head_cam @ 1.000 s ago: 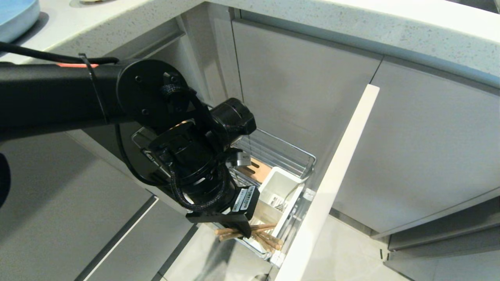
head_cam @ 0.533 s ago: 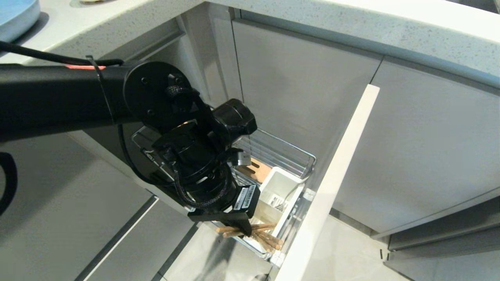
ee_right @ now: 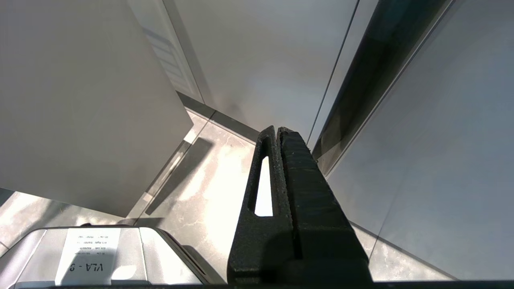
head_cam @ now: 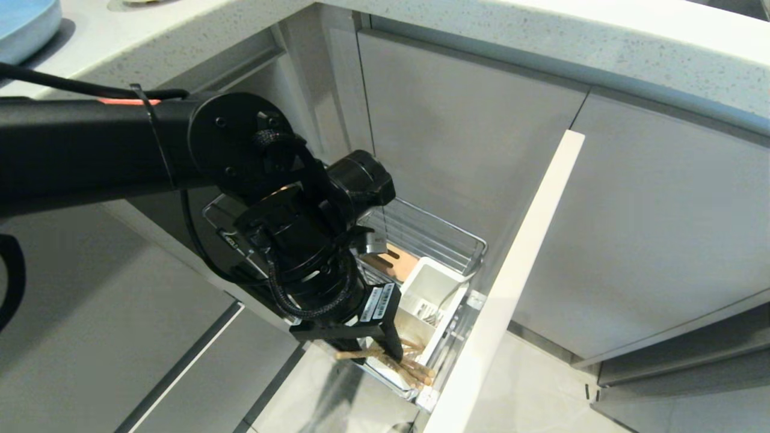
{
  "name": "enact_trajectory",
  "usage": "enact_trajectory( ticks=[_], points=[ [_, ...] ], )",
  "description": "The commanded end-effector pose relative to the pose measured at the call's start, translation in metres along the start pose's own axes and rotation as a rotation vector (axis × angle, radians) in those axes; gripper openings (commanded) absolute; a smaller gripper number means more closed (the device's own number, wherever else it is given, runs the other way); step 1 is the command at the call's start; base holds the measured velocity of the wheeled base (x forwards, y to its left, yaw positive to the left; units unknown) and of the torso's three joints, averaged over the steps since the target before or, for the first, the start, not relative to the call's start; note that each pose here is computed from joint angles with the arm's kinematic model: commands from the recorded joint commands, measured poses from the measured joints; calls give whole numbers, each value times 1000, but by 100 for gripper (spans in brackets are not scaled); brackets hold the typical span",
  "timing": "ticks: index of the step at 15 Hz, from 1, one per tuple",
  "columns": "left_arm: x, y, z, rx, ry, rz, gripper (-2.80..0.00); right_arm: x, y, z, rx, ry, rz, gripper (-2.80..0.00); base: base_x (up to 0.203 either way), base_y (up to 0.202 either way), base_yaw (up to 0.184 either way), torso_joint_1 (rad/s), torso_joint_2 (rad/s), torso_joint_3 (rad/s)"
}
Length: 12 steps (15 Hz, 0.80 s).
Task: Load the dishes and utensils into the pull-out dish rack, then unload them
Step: Pick up the chopsticks and place it in the cupboard, then pick up the spoon and place it in the cupboard
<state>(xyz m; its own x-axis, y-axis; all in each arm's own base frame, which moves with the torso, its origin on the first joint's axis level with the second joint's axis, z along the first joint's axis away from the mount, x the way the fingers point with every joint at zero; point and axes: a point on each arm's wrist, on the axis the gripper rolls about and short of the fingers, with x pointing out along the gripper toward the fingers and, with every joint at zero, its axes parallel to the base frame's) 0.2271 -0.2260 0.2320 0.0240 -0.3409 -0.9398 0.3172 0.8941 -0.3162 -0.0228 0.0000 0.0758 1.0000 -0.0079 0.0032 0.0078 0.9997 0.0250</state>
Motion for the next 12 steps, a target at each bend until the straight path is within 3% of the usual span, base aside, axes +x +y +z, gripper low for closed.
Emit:
enact_trajectory(
  ticks=[1, 10, 11, 12],
  points=[
    [-3, 0, -2, -4, -2, -2, 0, 0, 0, 0, 0, -3, 0, -280, 0, 0, 0, 0, 0, 0],
    [-43, 4, -22, 10, -118, -11, 0, 0, 0, 0, 0, -3, 0, -280, 0, 0, 0, 0, 0, 0],
    [-49, 5, -26, 12, -142, -2, -280, 0, 0, 0, 0, -2, 0, -280, 0, 0, 0, 0, 0, 0],
    [-54, 6, -28, 6, -176, 27, -280, 0, 0, 0, 0, -3, 0, -280, 0, 0, 0, 0, 0, 0]
  ],
)
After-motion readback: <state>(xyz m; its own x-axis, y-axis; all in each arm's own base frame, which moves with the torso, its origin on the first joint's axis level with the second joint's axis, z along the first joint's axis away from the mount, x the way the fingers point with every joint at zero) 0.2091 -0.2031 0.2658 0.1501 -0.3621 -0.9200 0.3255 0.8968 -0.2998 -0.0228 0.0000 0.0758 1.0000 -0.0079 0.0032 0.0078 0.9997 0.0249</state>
